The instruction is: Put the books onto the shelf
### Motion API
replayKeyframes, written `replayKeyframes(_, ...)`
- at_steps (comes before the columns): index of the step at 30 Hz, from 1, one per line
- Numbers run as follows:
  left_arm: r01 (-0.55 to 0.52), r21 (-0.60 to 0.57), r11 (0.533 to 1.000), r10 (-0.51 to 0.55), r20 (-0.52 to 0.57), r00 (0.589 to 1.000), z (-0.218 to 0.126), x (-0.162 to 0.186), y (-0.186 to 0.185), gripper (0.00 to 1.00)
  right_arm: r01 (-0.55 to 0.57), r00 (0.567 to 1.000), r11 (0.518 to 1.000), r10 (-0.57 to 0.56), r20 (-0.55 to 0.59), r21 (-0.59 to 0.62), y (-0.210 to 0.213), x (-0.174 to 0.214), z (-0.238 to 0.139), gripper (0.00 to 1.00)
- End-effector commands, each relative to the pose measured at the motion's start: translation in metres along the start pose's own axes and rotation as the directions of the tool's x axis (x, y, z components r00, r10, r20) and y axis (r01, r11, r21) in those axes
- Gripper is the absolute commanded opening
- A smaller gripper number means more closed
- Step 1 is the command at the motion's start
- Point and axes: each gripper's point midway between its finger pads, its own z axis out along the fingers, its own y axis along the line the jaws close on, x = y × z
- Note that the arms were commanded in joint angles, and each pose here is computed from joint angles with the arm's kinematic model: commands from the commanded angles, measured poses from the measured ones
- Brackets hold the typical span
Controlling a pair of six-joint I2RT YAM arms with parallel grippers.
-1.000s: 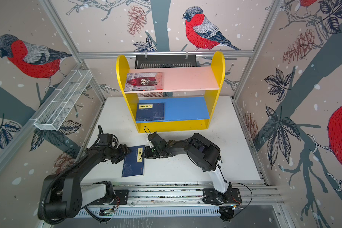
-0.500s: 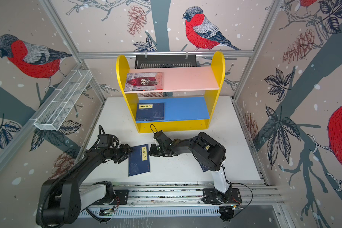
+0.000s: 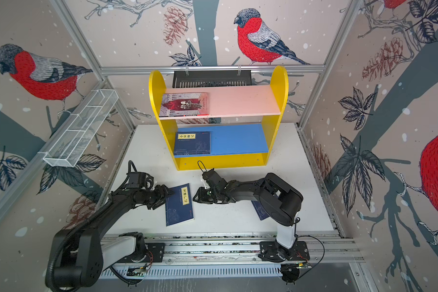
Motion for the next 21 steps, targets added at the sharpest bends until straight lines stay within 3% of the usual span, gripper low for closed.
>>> replayKeyframes(1,-0.021,-0.013,1.000,0.021,-0.020,1.000,-0.001,0.004,-0.001,0.67,0.026,0.999,0.997,-0.025,0.021,-0.078,0.019,-0.007,-0.001,0.38)
replayKeyframes(12,0.025,-0.196,0.980,-0.022,0.016,1.000,-0.002,-0.005,0.028,0.67,0.009,1.000,0.997,-0.010,-0.012,-0.074,0.018,-0.013,0.016,0.39)
replayKeyframes(21,0.019,-0.110,0.994,-0.029,-0.089,0.996,0.016,0.014,0.020,0.65,-0.011,0.999,0.999,0.009,-0.044,-0.049,0.008,-0.007,0.017,0.40)
